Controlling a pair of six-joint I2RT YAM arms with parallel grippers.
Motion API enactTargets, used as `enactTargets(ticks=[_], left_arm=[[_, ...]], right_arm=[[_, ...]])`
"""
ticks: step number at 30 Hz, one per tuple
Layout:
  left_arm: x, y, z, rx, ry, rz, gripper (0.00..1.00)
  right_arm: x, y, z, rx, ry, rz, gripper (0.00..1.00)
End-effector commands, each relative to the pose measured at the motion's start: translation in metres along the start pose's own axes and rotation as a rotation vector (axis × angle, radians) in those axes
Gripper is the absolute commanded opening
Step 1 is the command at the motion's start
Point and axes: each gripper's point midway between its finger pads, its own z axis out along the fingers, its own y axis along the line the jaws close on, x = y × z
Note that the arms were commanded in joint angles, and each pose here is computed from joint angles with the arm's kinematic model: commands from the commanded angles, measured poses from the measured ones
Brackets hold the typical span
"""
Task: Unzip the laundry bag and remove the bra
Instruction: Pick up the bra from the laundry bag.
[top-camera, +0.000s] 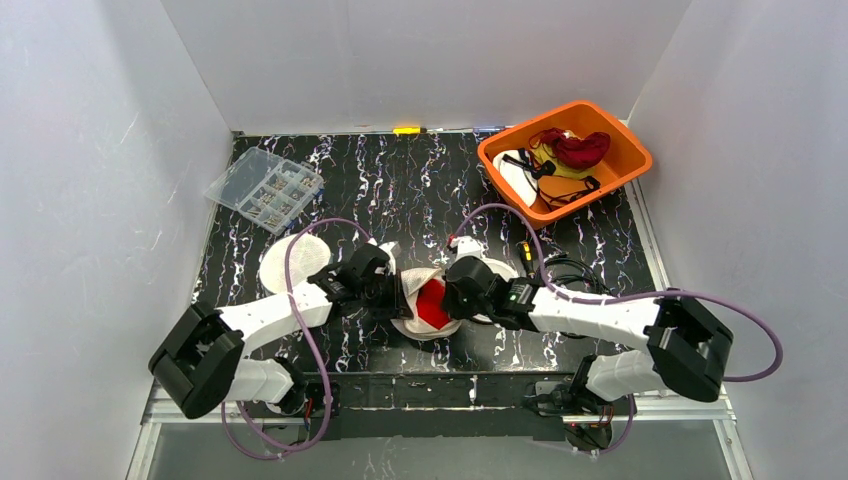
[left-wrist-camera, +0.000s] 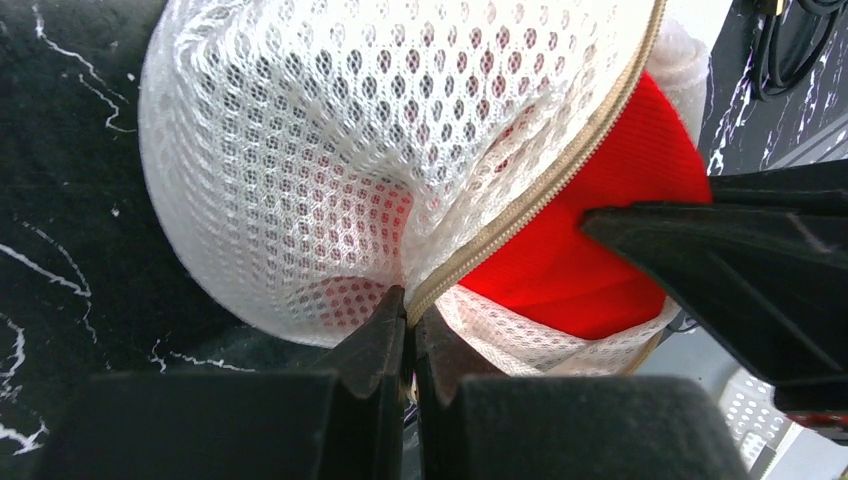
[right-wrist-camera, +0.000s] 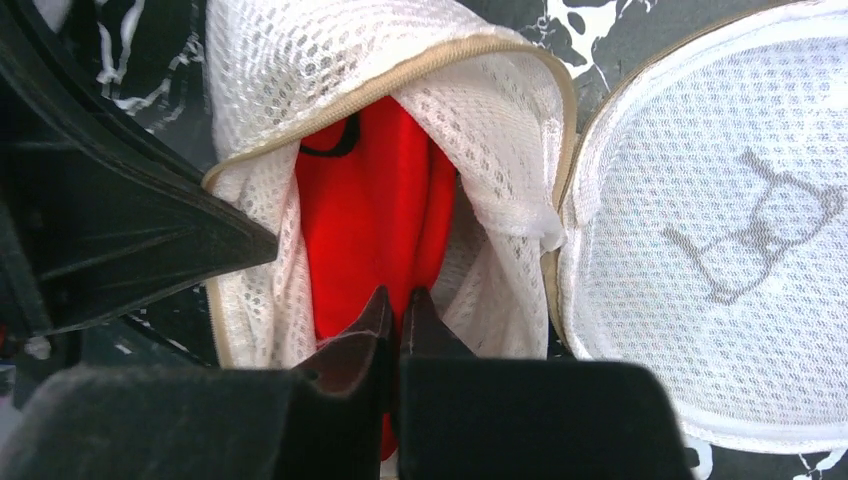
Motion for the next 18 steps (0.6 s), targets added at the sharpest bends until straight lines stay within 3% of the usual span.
enactTargets(ticks=[1,9,18], left_arm=[[-0.011,-0.008,-0.019,-0.006,-0.052,0.038,0.00],[-0.025,-0.006,-0.032,-0.057,-0.111,0.031,0.00],[-0.054,-0.016,-0.051,-0.112,-0.182,0.060,0.00]], right_arm=[[-0.045,0.017,-0.026,-0.066,-0.149,-0.044,0.01],[-0.052,0.020,-0.050,-0.120,-0.172,-0.191,0.01],[-0.022,0.025,-0.049,-0.175,0.021,-0.414,0.01]])
